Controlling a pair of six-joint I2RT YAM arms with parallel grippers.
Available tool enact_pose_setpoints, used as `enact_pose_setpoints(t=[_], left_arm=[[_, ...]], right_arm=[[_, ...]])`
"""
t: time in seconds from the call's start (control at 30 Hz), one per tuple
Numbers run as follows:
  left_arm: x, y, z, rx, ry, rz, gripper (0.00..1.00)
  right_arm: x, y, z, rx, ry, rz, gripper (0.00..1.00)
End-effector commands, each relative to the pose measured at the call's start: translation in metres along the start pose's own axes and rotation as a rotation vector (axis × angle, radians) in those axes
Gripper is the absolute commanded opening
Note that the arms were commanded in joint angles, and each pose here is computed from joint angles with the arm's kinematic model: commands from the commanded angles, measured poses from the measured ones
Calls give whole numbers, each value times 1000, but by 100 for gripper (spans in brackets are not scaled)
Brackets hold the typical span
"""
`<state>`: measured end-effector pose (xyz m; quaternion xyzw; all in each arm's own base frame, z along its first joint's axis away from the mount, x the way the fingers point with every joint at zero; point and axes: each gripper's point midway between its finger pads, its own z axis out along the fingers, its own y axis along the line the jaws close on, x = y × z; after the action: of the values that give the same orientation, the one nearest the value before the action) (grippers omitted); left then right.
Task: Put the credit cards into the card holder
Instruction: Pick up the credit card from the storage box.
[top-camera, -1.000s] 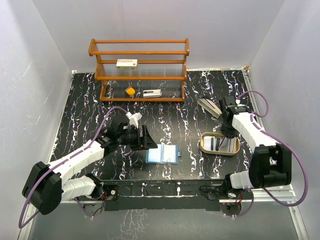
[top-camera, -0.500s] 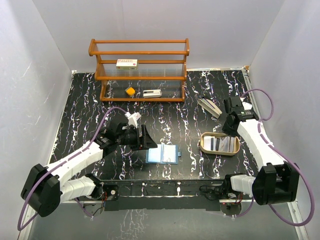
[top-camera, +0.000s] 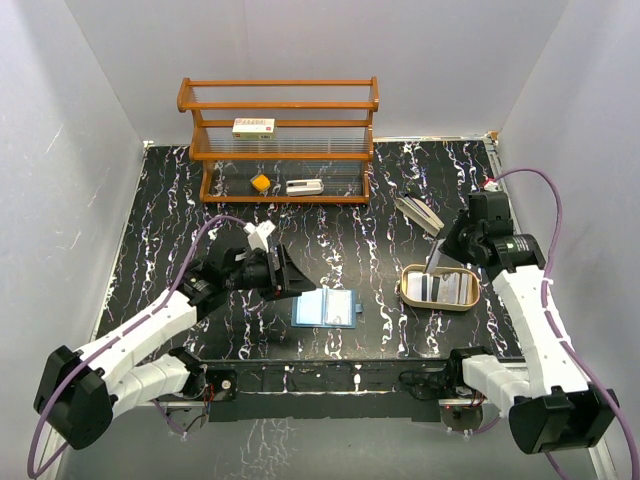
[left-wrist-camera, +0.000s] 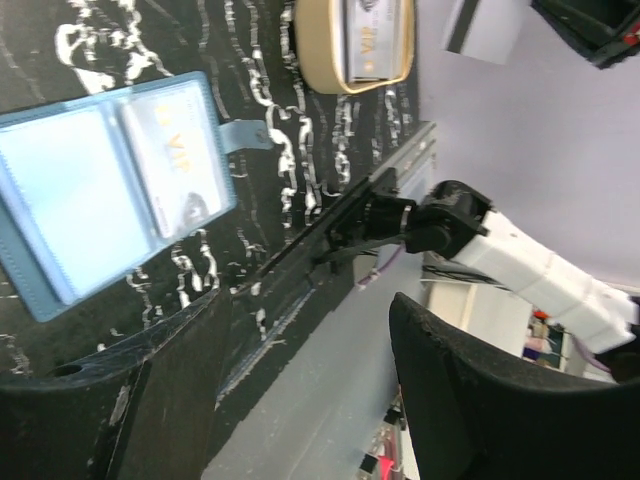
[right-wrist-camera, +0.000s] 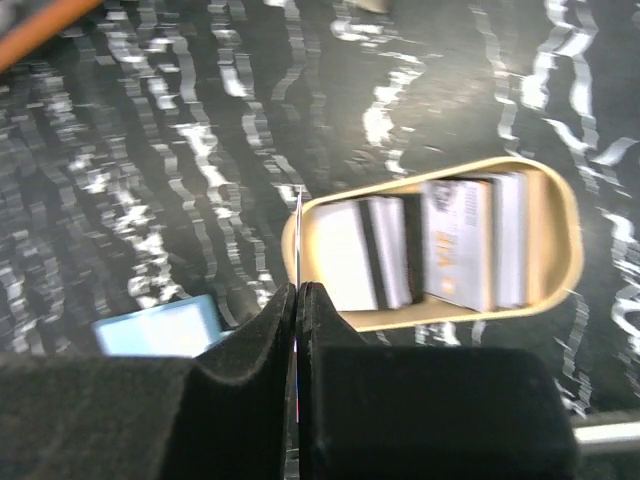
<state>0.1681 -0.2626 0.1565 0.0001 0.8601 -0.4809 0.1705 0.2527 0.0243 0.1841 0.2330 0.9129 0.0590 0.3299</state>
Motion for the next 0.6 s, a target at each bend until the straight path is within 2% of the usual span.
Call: enact_pose_setpoints(t=[0.0,0.2,0.4,0.57], left_arm=[[-2,-47,-17,190,-1,-29,63],[-8,-80,-30,325,-25,-44,64],[-13,-71,-22,300,-50,-10,64],[-17,-86,-19,394,-36,-37,59]], right_arm=[[0,57,-15,-339,-3,17,0],[21,105,-36,-659,44,65,0],[41,149,-67,-928,102,98,0],[67,185,-98,-1134,193,68,0]])
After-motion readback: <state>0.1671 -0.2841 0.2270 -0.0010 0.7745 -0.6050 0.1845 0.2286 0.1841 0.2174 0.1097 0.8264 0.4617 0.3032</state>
